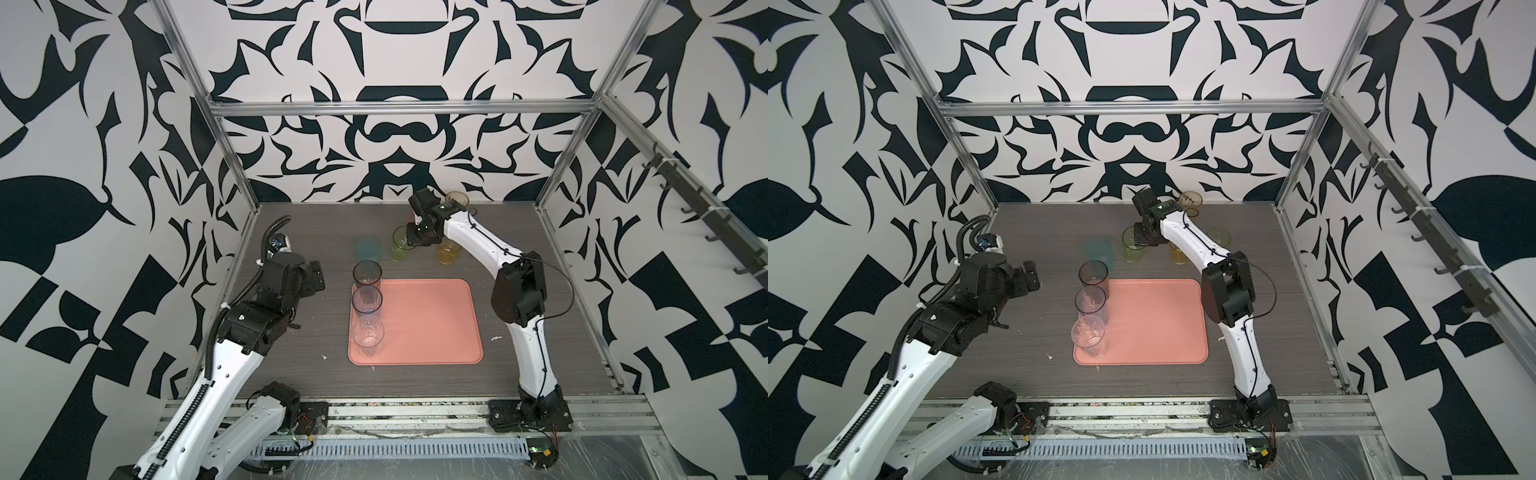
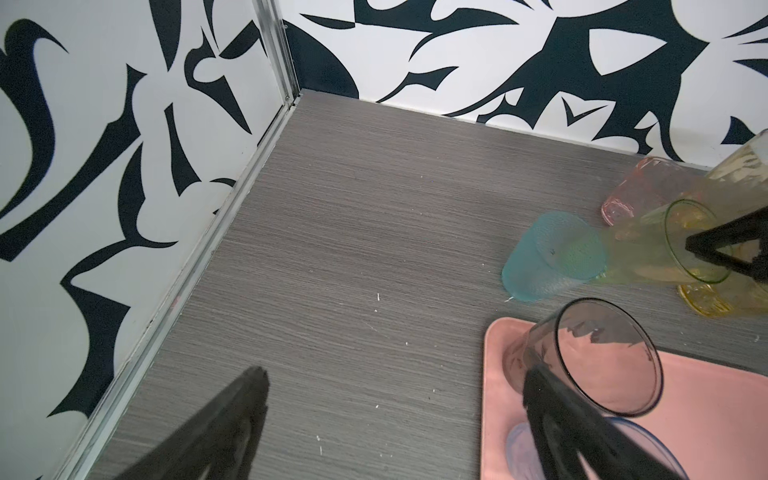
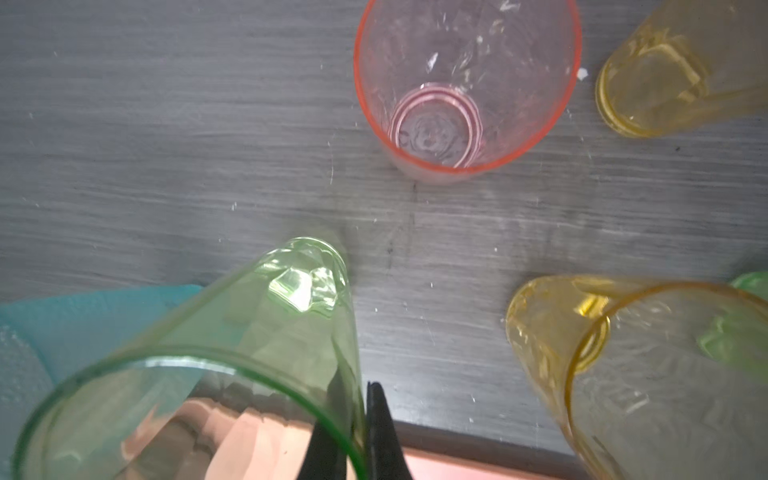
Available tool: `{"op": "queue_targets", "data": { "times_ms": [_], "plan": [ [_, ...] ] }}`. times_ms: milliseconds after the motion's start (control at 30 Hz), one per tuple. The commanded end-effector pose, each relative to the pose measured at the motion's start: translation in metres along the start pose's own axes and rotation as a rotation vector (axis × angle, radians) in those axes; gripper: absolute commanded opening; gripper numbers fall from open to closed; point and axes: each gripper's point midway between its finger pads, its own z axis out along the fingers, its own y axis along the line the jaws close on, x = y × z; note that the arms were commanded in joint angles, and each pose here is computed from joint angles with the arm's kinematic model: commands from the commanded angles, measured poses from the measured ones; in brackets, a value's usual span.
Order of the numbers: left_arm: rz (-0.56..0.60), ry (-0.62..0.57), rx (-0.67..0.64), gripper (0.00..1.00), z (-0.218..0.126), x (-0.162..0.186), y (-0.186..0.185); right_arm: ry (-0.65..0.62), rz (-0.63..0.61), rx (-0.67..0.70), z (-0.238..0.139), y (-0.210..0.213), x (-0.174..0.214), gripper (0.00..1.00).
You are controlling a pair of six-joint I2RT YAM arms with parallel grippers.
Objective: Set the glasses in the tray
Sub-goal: 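Lift the green glass with the right gripper and carry it over the tray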
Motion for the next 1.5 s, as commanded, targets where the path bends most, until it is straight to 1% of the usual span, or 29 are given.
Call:
{"op": "queue_targets", "data": {
  "times_ms": [0, 233, 533, 833, 967, 1133, 1333, 1367, 1467],
  "plan": [
    [-0.005, -0.008, 0.010, 0.99, 0.000, 0.001, 0.000, -0.108, -0.051, -0.018, -0.066, 0.013, -0.021, 0.00],
    [-0.010, -0.009, 0.006, 1.00, 0.001, 0.002, 0.000, -0.113, -0.084, 0.005, -0.100, 0.014, -0.011, 0.00],
    [-0.019, -0.001, 0.002, 0.99, 0.005, 0.005, 0.000, -0.115, -0.113, 0.020, -0.141, 0.012, 0.011, 0.00],
    [-0.027, 0.026, -0.002, 0.99, 0.012, 0.008, -0.004, -0.120, -0.105, 0.011, -0.167, 0.005, 0.043, 0.00],
    [-0.030, 0.029, -0.008, 1.00, 0.013, 0.008, -0.004, -0.125, -0.086, 0.005, -0.173, 0.000, 0.056, 0.00],
    [-0.034, 0.030, -0.004, 0.99, 0.014, 0.009, -0.005, -0.117, -0.061, 0.006, -0.170, -0.005, 0.071, 0.00],
    [-0.037, 0.035, 0.005, 0.99, 0.014, 0.010, -0.006, -0.093, -0.068, 0.012, -0.167, -0.003, 0.083, 0.00],
    [-0.036, 0.036, 0.005, 1.00, 0.014, 0.010, -0.006, -0.104, -0.068, 0.045, -0.166, -0.008, 0.082, 0.00],
    [-0.038, 0.034, 0.004, 0.99, 0.013, 0.010, -0.005, -0.087, -0.073, 0.062, -0.161, -0.008, 0.088, 0.00]
  ]
}}
